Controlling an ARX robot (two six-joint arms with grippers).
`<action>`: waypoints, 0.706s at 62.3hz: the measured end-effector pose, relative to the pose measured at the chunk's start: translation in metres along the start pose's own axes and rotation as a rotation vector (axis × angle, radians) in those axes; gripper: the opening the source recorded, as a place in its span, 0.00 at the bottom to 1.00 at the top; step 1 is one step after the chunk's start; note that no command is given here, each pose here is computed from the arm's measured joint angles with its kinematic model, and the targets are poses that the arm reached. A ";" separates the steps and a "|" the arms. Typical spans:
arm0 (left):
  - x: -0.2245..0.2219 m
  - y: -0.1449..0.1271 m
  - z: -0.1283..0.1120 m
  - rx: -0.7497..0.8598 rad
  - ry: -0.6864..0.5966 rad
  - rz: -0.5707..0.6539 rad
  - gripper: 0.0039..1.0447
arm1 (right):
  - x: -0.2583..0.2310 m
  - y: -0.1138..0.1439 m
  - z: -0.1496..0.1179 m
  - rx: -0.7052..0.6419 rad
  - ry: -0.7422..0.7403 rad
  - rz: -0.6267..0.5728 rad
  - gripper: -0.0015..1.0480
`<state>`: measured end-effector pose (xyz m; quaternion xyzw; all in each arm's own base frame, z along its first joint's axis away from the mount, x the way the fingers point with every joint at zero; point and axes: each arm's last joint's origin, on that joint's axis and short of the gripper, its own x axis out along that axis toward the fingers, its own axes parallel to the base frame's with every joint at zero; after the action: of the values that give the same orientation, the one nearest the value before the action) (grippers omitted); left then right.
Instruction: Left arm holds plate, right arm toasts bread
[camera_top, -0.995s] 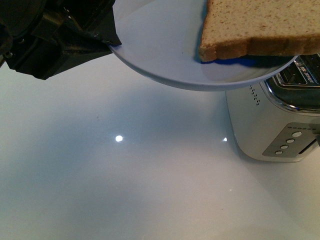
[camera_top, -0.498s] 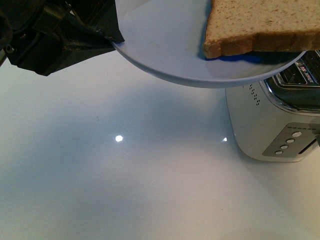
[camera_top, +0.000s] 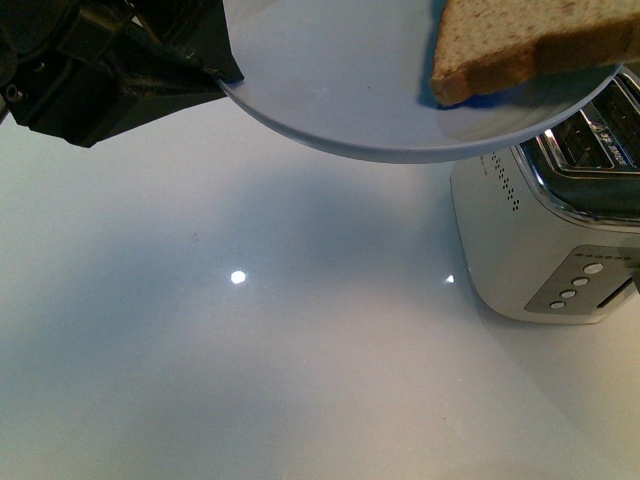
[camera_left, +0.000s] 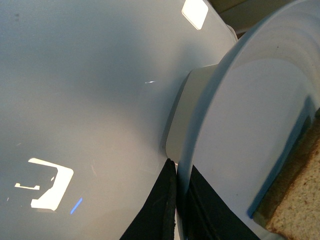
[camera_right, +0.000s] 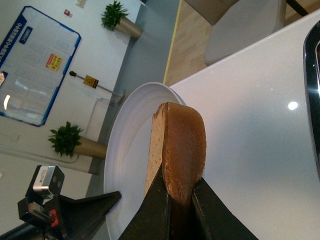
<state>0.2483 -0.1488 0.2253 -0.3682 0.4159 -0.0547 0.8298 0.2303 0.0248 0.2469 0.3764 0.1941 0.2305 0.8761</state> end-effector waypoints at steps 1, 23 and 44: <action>0.000 0.000 0.000 0.000 0.000 0.000 0.02 | -0.001 0.002 0.003 -0.004 -0.005 0.004 0.03; 0.000 0.000 0.000 0.000 0.000 -0.006 0.02 | -0.029 0.055 0.096 -0.244 -0.251 -0.101 0.03; 0.000 0.000 -0.001 0.002 0.003 -0.006 0.02 | 0.022 0.016 0.104 -0.622 -0.045 -0.506 0.03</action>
<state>0.2478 -0.1494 0.2245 -0.3683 0.4159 -0.0580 0.8295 0.2972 -0.0126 0.3221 0.0383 0.1824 0.0470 0.9814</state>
